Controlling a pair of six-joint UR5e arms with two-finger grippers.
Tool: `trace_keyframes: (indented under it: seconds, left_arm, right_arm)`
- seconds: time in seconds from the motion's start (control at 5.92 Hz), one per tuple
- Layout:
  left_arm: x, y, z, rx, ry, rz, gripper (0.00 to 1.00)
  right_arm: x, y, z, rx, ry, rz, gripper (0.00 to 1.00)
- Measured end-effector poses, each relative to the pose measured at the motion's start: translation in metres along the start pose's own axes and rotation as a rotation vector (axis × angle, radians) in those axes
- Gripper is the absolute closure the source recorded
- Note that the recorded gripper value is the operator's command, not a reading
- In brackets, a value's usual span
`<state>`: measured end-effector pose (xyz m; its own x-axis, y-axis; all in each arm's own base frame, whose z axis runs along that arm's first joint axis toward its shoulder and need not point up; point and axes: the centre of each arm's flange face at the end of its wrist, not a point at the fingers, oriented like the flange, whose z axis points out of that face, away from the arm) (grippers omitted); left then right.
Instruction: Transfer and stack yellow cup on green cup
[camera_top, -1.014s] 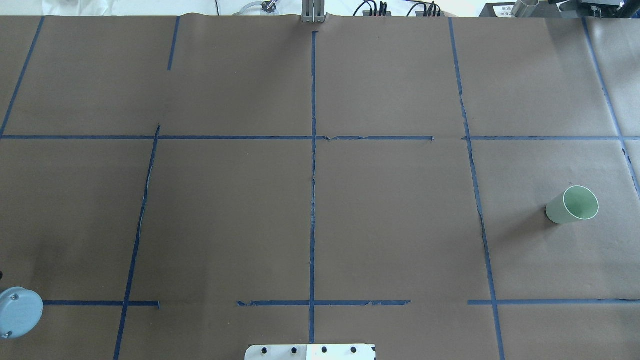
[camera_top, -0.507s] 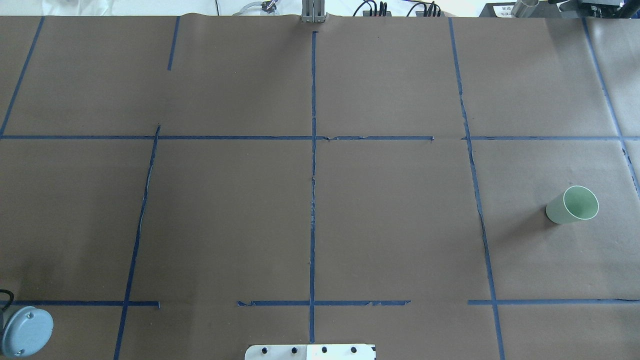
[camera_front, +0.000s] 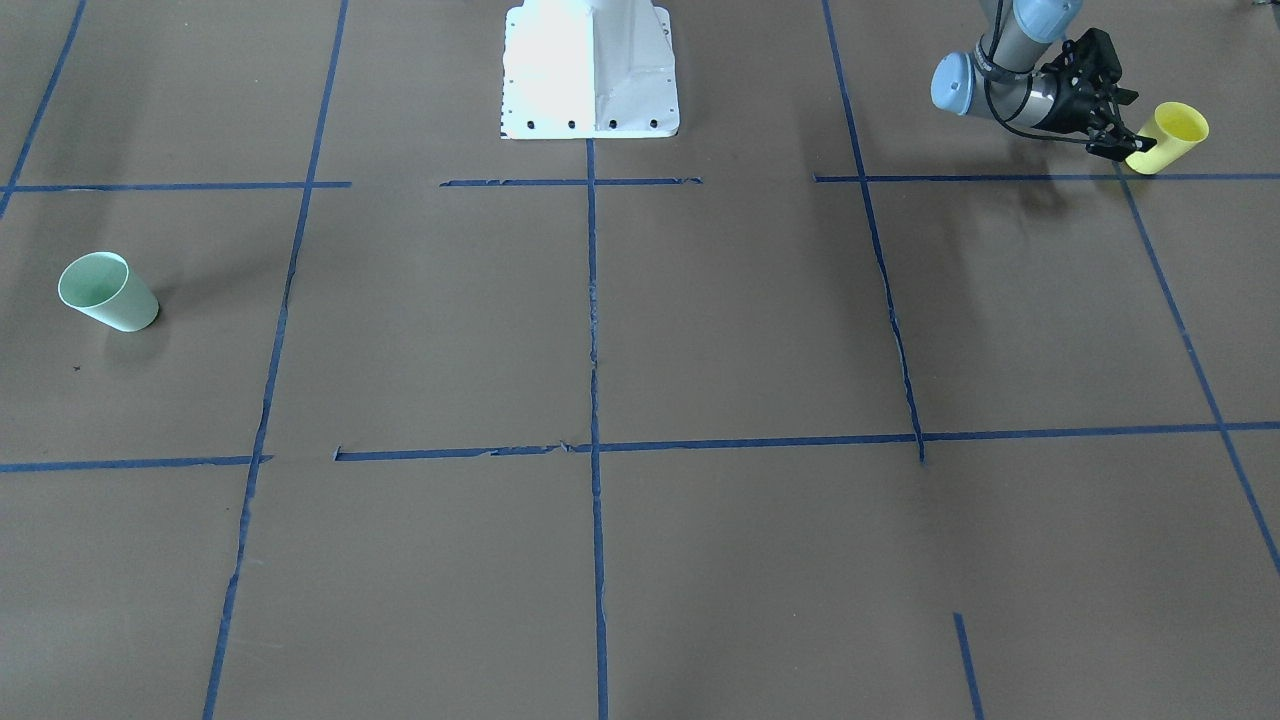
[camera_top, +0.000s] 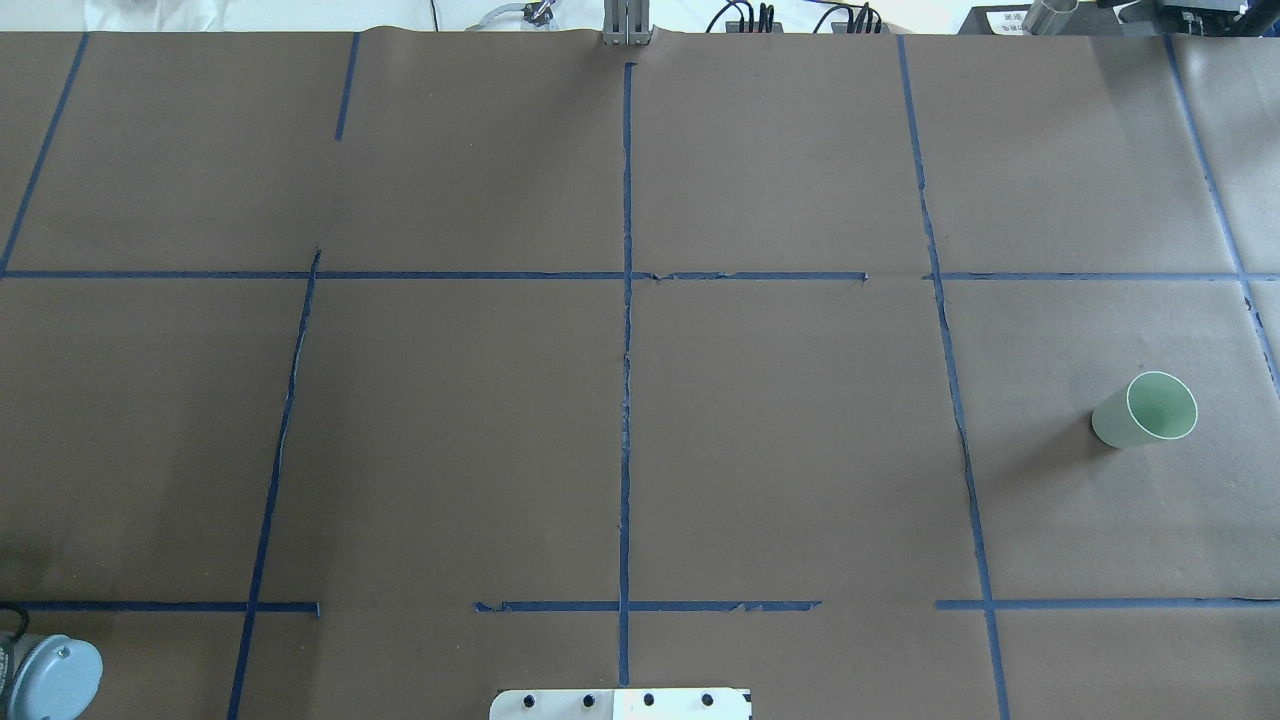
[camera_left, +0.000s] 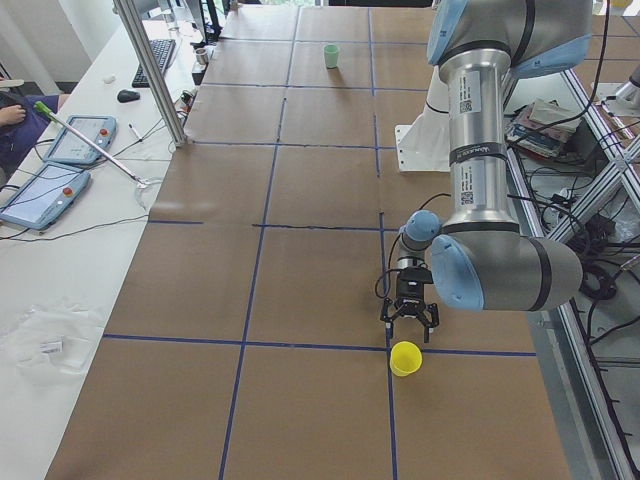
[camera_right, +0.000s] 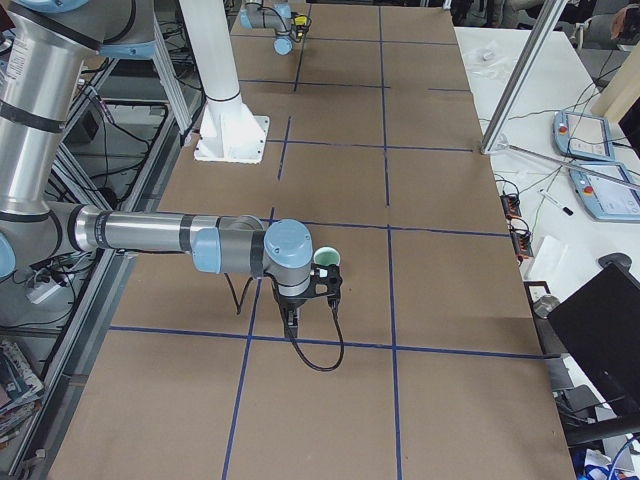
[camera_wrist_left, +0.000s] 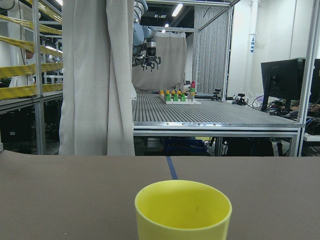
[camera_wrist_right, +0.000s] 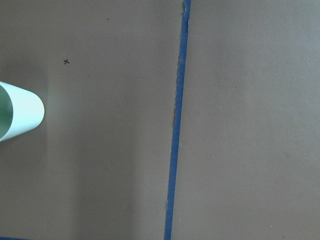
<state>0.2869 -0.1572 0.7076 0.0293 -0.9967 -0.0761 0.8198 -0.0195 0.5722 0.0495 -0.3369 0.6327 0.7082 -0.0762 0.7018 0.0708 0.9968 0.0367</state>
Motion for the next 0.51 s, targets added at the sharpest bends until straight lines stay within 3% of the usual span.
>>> trace_keyframes:
  seconds: [0.51]
  left_arm:
    - [-0.0015, 0.0066, 0.0159, 0.002, 0.006, 0.028, 0.0]
  right_arm:
    - [-0.001, -0.0022, -0.0011, 0.022, 0.001, -0.017, 0.0]
